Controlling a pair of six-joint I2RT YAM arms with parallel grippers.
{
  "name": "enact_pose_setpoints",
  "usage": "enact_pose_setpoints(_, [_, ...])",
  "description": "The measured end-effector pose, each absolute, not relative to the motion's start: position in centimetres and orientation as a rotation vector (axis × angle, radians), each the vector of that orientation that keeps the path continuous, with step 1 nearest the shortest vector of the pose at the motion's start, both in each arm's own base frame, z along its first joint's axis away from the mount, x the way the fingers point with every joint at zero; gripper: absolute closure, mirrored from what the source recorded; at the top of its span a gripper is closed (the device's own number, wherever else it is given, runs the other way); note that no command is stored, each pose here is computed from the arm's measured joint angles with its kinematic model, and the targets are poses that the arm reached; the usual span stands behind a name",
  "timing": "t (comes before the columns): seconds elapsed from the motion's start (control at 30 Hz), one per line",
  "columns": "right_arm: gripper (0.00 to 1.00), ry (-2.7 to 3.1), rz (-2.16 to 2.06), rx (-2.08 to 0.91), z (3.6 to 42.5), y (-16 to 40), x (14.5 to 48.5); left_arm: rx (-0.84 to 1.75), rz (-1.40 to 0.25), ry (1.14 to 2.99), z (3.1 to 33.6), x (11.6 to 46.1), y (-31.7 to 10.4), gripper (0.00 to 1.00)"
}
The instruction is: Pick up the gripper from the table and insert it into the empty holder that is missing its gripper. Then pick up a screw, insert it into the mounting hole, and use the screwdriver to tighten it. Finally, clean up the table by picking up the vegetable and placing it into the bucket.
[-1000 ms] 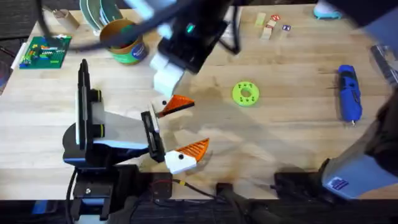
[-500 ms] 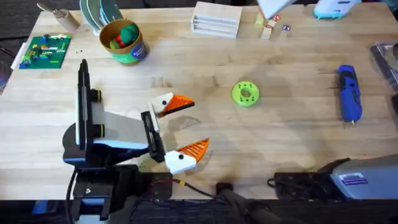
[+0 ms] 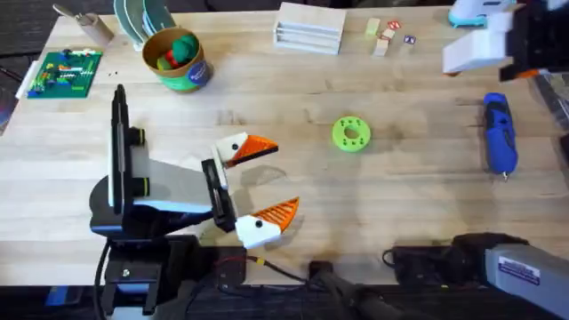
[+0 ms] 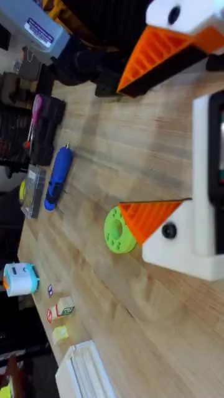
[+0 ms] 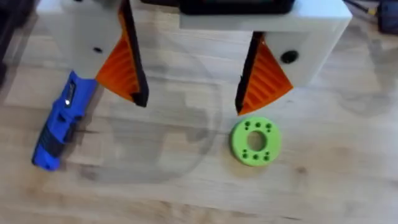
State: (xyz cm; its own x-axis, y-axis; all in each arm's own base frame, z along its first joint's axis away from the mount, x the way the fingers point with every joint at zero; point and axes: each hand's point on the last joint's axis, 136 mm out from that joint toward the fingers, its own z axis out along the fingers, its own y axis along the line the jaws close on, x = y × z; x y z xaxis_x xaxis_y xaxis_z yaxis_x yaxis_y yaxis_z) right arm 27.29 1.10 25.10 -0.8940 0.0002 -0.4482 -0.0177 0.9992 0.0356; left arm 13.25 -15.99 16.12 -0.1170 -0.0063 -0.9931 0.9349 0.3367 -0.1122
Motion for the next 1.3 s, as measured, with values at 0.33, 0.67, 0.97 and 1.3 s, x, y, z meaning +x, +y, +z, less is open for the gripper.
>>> enact_pose_setpoints(0.33, [0.126,2.515,-0.050,0.423,26.3,-7.6,28.0,0.906,-1.022,1.444,16.1,13.3,-16.0,0.922])
enact_pose_setpoints(0.67, [0.124,2.462,-0.212,0.628,25.1,-14.3,29.5,0.910,-1.018,1.441,16.1,13.3,-16.0,0.986])
enact_pose_setpoints(0.97, [0.124,2.679,-0.264,0.496,17.5,-15.7,27.2,0.910,-1.018,1.441,16.1,13.2,-16.0,0.986])
enact_pose_setpoints(1.3, [0.123,2.695,-0.285,0.306,11.0,-18.8,28.2,0.910,-1.017,1.440,16.1,13.3,-16.0,0.986])
